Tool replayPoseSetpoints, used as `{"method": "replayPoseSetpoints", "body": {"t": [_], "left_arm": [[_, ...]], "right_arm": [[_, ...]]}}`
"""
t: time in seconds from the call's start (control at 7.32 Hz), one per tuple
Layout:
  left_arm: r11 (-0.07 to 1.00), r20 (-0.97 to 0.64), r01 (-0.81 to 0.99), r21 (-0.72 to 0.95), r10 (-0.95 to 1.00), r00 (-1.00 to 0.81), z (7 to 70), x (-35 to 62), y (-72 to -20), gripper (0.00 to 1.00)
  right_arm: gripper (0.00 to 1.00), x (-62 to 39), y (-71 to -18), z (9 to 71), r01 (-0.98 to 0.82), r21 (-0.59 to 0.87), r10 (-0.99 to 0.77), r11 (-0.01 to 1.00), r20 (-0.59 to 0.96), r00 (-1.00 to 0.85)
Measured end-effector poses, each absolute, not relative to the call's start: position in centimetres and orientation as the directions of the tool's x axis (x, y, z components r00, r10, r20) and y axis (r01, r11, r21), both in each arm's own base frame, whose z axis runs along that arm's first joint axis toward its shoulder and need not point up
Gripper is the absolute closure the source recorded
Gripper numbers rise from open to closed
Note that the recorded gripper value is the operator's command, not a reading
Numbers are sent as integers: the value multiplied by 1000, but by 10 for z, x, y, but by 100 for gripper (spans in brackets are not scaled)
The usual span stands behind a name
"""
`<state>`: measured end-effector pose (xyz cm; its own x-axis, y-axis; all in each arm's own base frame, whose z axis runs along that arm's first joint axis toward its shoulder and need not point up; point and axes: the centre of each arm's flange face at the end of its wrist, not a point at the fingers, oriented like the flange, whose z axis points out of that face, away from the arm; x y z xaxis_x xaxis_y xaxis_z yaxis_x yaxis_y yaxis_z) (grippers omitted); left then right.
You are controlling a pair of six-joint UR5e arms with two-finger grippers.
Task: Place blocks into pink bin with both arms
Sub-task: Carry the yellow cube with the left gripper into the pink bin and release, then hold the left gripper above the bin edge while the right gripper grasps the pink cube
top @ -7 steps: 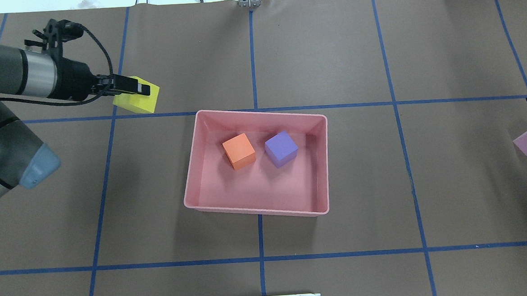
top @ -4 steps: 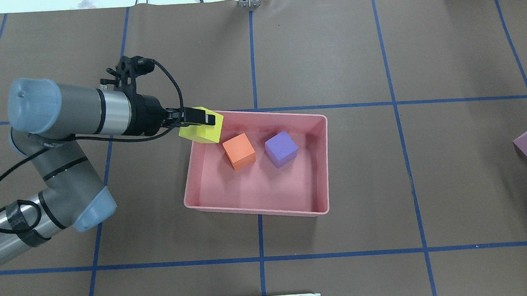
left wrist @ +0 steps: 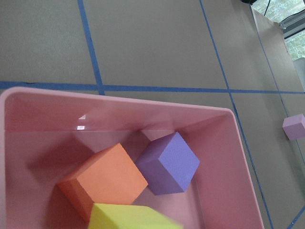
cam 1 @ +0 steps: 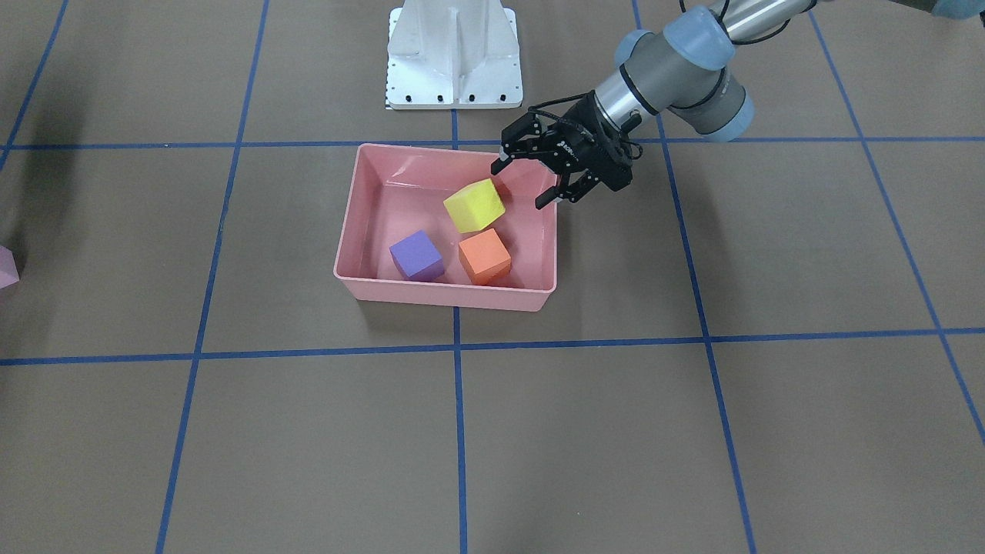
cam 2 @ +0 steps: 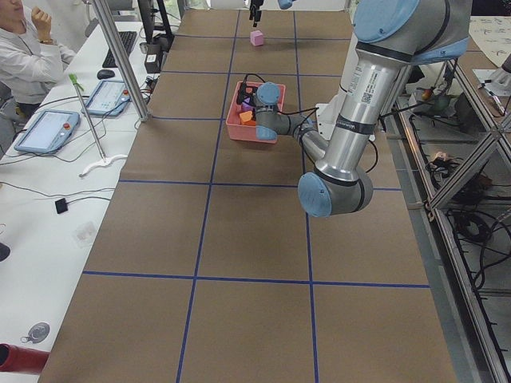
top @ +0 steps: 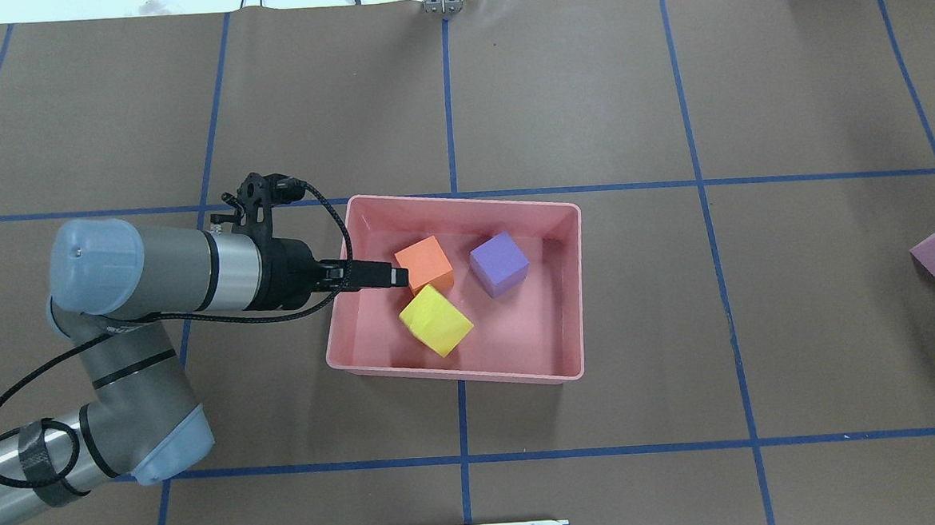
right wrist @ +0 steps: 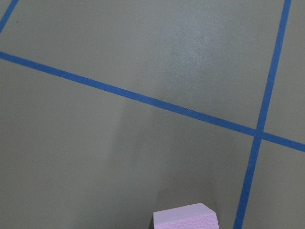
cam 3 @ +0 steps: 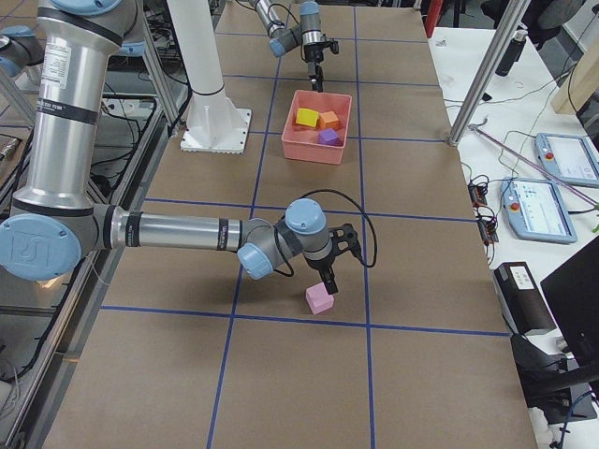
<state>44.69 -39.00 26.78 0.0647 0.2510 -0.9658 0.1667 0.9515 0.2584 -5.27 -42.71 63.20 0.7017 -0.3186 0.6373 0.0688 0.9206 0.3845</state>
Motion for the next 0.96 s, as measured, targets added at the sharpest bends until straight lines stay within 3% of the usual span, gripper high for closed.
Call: {"method": "replayPoseSetpoints", "body": {"t": [0.96], "left_arm": [[944,-949,117,308,296,108,308,389,-378,0]], "right_arm": [[0,-53,-416,689,93,436,-373,895,619,691]]}}
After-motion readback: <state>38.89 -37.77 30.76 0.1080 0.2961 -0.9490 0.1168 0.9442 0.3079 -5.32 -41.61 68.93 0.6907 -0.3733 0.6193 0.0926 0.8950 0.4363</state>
